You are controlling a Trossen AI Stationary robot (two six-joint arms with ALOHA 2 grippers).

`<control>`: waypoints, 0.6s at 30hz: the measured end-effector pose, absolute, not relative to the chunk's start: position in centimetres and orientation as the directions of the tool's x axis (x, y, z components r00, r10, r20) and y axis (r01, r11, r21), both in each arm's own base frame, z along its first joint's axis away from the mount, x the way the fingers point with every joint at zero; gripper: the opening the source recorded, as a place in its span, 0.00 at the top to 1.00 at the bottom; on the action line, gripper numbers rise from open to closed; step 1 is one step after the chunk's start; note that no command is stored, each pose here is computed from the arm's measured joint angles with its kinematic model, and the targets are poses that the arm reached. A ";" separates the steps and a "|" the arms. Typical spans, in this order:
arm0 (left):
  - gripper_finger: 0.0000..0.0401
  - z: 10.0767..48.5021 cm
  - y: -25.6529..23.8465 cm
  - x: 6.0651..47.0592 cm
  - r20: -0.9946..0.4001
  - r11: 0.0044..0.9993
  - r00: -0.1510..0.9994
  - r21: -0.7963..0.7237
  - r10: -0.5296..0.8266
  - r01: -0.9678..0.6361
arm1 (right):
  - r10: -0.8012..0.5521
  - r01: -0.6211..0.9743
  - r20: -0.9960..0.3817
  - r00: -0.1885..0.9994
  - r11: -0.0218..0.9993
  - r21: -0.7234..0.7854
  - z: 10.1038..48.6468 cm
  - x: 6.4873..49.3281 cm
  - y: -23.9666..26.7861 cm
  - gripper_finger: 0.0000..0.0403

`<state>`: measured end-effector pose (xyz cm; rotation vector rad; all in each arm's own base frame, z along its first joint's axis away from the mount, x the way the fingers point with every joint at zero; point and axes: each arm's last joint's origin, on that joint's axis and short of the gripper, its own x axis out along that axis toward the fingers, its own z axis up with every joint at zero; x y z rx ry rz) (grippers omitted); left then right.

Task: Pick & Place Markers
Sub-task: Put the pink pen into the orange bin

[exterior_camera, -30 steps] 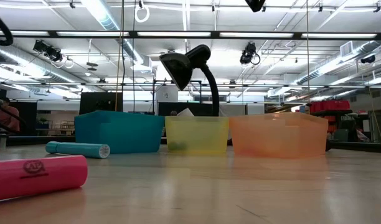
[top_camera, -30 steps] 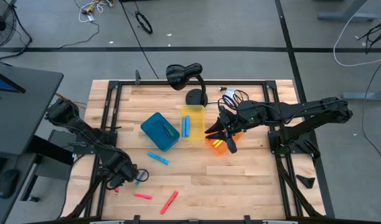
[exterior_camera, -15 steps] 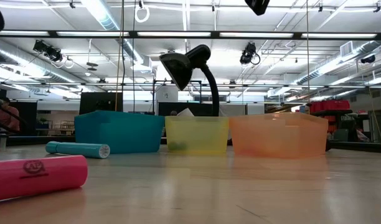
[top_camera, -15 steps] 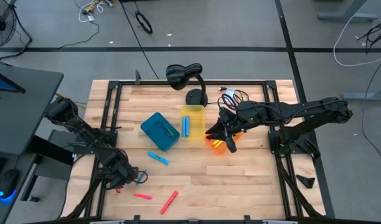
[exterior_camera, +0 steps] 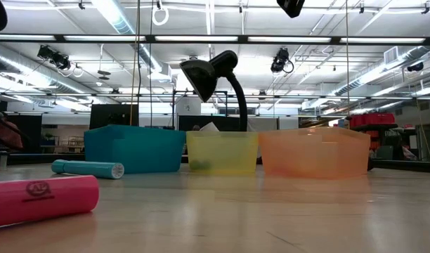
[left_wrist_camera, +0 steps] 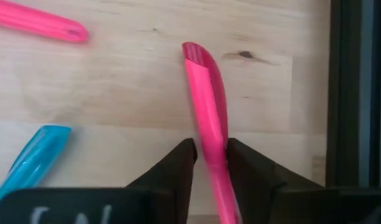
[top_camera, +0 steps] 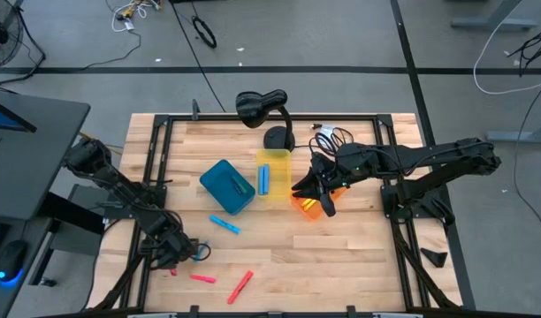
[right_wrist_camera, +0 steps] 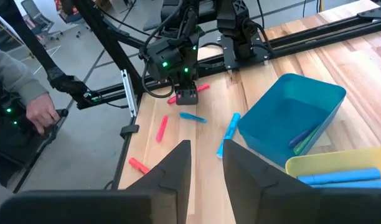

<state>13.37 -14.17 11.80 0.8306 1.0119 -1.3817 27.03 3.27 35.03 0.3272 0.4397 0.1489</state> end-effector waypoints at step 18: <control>0.89 13.5 -14.9 14.5 -0.955 0.115 -0.011 -0.047 -0.297 0.992 | 0.212 -0.082 -0.372 0.904 0.939 0.335 35.2 27.1 3.3 0.77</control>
